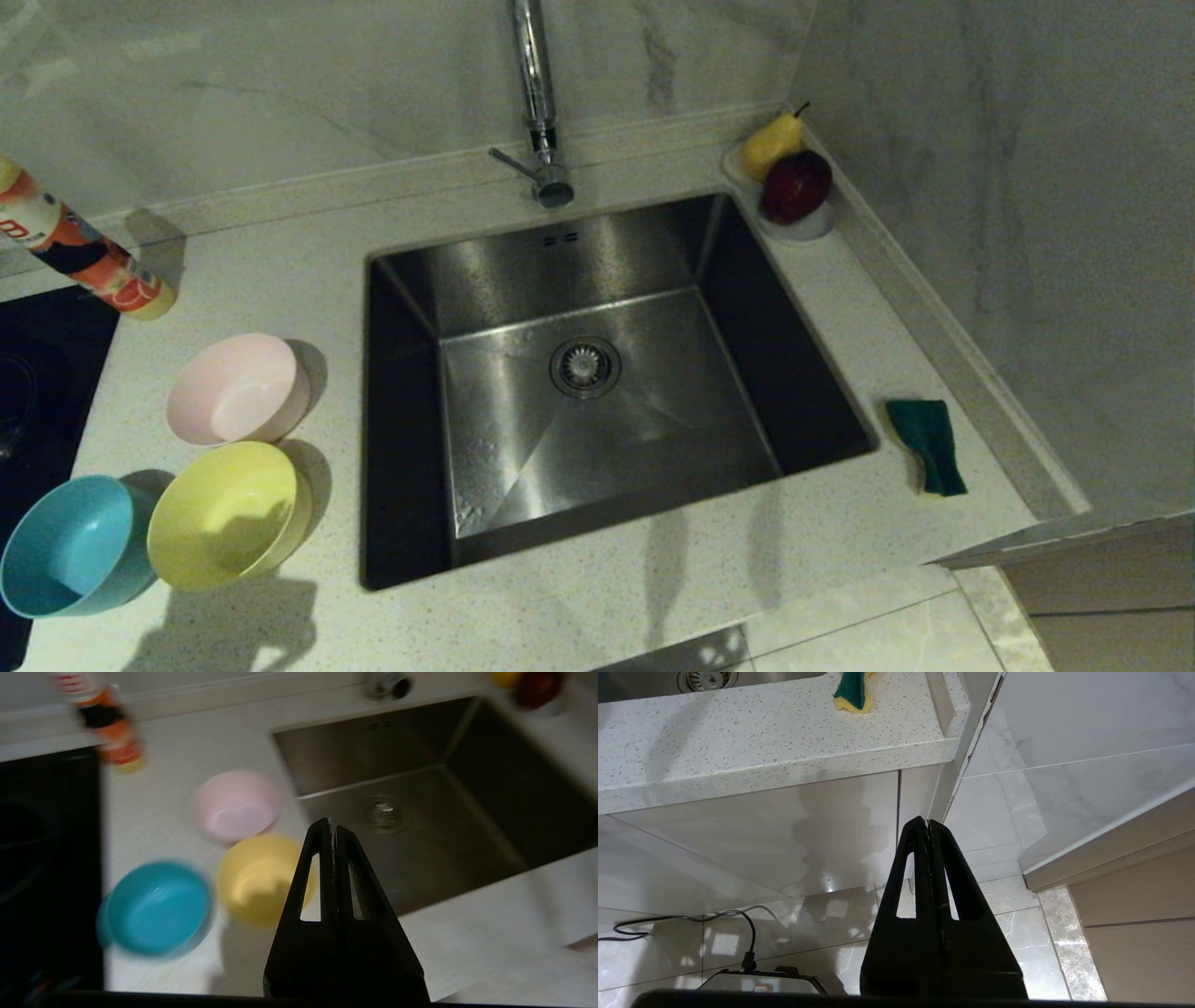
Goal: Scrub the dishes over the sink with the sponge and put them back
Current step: Turn on the faucet
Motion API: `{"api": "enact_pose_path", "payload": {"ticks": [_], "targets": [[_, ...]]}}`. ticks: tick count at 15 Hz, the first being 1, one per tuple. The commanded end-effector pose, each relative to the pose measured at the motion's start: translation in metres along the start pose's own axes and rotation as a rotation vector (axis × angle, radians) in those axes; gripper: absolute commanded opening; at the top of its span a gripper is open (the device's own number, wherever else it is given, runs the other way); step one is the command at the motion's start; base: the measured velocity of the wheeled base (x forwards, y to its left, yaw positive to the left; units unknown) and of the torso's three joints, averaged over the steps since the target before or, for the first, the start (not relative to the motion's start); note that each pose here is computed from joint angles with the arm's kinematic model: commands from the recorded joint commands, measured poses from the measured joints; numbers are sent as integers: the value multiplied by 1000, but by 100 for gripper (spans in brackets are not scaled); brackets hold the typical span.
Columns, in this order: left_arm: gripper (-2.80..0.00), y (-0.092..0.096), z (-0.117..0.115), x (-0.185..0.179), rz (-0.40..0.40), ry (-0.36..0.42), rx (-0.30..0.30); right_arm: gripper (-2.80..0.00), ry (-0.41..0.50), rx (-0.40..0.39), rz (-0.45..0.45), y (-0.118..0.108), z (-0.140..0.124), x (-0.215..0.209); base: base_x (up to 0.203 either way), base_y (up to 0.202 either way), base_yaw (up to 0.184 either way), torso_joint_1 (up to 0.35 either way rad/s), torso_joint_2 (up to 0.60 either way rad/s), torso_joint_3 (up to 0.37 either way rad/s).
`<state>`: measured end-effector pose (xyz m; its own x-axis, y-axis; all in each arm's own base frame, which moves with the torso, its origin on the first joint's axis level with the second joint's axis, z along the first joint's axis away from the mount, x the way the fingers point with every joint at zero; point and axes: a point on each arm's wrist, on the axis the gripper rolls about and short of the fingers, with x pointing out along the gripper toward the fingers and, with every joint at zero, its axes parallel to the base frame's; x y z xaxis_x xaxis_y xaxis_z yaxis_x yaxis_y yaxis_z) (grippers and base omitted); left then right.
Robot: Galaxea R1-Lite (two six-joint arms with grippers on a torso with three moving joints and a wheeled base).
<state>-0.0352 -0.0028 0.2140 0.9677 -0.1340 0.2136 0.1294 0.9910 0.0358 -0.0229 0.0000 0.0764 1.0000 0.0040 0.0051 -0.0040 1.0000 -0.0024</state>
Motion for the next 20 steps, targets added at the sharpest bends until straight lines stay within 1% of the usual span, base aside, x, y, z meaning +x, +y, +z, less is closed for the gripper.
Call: {"api": "enact_pose_path", "payload": {"ticks": [1,3,5,6,7,8,10,11,13,14,16,18,20], "targets": [[-280,8,33,68,-48,161,-77,-280,-1,-1,1,0,0,0,0,0,0,0,0,0],[-280,14,53,122,-91,232,-158,-280,-1,-1,1,0,0,0,0,0,0,0,0,0],[-280,21,69,182,-133,279,-258,-280,-1,-1,1,0,0,0,0,0,0,0,0,0],[-280,24,73,206,-152,291,-302,-280,-1,-1,1,0,0,0,0,0,0,0,0,0],[-280,26,76,233,-176,305,-359,-280,-1,-1,1,0,0,0,0,0,0,0,0,0],[-280,29,73,257,-194,325,-412,-280,-1,-1,1,0,0,0,0,0,0,0,0,0],[-280,33,62,299,-208,344,-508,-280,-1,-1,1,0,0,0,0,0,0,0,0,0],[-280,36,54,321,-212,339,-547,-280,-1,-1,1,0,0,0,0,0,0,0,0,0],[-280,40,41,357,-225,301,-598,-280,-1,-1,1,0,0,0,0,0,0,0,0,0],[-280,41,40,371,-236,266,-623,-280,-1,-1,1,0,0,0,0,0,0,0,0,0],[-280,43,35,392,-250,225,-690,-280,-1,-1,1,0,0,0,0,0,0,0,0,0],[-280,40,28,410,-271,197,-716,-280,-1,-1,1,0,0,0,0,0,0,0,0,0],[-280,36,25,419,-289,188,-723,-280,-1,-1,1,0,0,0,0,0,0,0,0,0]]}}
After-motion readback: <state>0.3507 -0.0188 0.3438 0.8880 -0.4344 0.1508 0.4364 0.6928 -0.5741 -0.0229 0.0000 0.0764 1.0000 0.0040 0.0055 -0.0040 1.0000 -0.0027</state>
